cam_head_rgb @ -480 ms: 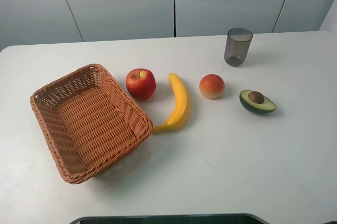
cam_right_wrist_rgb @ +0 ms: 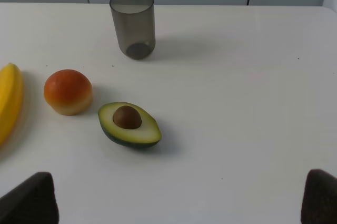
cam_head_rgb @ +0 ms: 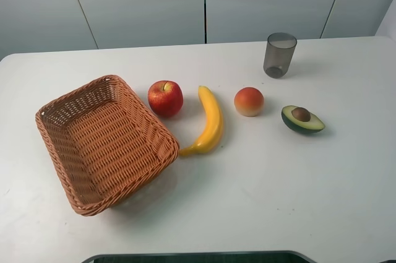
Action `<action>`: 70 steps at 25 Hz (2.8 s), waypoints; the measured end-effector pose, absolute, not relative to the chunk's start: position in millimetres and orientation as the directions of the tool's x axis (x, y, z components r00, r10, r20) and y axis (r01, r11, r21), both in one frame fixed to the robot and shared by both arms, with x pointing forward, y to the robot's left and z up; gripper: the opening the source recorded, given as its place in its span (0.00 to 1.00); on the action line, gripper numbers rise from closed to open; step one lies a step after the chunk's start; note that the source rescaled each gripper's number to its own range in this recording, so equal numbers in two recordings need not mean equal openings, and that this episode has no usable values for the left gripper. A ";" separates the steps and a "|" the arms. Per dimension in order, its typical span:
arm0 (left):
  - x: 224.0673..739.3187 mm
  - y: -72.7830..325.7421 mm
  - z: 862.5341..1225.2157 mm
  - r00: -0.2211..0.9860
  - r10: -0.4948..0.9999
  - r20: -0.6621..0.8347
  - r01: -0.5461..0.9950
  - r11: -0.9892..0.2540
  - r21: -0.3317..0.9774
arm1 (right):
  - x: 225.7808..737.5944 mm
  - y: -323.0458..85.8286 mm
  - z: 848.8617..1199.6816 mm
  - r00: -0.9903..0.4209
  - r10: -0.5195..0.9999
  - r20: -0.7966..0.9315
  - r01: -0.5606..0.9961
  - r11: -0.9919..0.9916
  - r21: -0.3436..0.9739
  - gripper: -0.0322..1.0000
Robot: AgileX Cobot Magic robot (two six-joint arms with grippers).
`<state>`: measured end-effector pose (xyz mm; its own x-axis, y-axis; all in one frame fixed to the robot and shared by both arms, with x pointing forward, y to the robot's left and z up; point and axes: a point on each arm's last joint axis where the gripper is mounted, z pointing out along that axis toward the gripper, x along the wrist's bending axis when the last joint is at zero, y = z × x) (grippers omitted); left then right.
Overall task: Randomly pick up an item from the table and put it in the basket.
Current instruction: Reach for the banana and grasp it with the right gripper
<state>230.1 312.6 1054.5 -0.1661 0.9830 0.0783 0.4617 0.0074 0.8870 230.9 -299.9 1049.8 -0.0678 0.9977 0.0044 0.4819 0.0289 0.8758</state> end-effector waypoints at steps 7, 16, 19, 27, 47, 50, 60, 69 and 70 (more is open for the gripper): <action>230.1 312.6 1054.5 -0.166 0.983 0.078 0.462 0.007 0.887 | 230.9 -299.9 1049.8 -0.068 0.998 0.004 0.482 0.029 0.876 1.00; 230.1 312.6 1054.5 -0.166 0.983 0.078 0.462 0.007 0.887 | 230.9 -299.9 1049.8 -0.068 0.998 0.004 0.482 0.029 0.876 1.00; 230.1 312.6 1054.5 -0.166 0.983 0.078 0.462 0.007 0.887 | 230.9 -299.9 1049.8 -0.068 0.998 0.004 0.482 0.029 0.876 1.00; 230.1 312.6 1054.5 -0.166 0.983 0.078 0.462 0.007 0.887 | 230.9 -299.9 1049.8 -0.068 0.998 0.004 0.482 0.029 0.876 1.00; 230.1 312.6 1054.5 -0.166 0.983 0.078 0.462 0.007 0.887 | 246.0 -297.2 1055.8 -0.076 0.997 0.019 0.575 0.028 0.818 1.00; 230.1 312.6 1054.5 -0.166 0.983 0.078 0.462 0.007 0.887 | 263.9 -295.2 1059.2 -0.077 0.997 0.026 0.643 0.030 0.765 1.00; 230.1 312.6 1054.5 -0.166 0.983 0.078 0.462 0.007 0.887 | 349.1 -280.2 1072.7 -0.224 0.975 -0.017 0.814 0.196 0.546 1.00; 230.1 312.6 1054.5 -0.166 0.983 0.078 0.462 0.007 0.887 | 418.2 -226.3 1065.2 -0.464 0.886 -0.018 0.801 0.429 0.417 1.00; 230.1 312.6 1054.5 -0.166 0.983 0.078 0.462 0.007 0.887 | 423.8 -221.8 1062.6 -0.484 0.874 -0.023 0.797 0.452 0.401 1.00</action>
<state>230.1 312.6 1054.5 -0.1661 0.9830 0.0783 0.4617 0.0074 0.8870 423.8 -221.8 1062.6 -0.4845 0.8745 -0.0234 0.7968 0.4522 0.4009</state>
